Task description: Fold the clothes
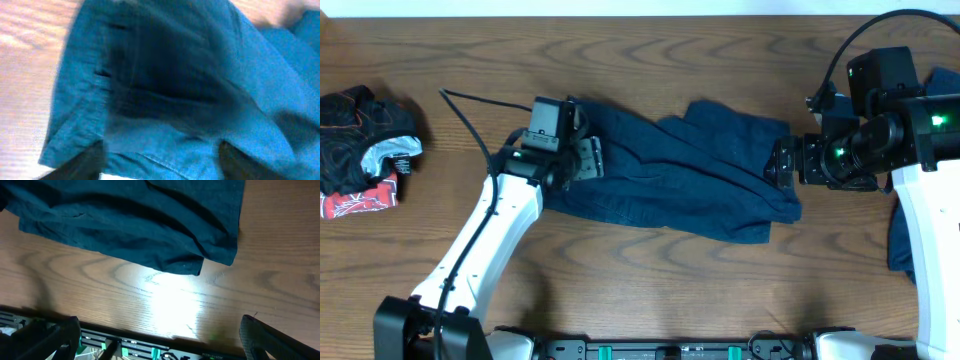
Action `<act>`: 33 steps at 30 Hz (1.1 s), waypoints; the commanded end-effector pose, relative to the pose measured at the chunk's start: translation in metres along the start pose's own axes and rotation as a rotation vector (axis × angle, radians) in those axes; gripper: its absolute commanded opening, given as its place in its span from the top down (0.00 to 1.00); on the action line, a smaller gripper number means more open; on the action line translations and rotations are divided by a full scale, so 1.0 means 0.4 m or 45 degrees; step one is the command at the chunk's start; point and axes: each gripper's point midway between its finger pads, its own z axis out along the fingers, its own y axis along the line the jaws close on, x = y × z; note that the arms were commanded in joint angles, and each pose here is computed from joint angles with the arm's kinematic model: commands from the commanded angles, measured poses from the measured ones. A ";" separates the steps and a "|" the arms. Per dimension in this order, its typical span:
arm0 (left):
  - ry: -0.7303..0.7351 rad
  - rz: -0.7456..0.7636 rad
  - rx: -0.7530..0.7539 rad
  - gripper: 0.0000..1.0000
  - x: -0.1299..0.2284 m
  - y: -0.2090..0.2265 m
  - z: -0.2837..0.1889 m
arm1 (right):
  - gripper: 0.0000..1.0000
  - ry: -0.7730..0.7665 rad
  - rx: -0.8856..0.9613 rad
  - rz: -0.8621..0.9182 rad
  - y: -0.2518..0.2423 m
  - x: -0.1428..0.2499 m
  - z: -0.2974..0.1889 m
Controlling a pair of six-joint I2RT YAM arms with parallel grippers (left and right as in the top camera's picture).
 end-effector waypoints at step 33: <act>-0.006 -0.167 0.147 0.93 -0.066 -0.079 0.281 | 0.01 0.060 -0.005 -0.036 0.006 0.030 -0.005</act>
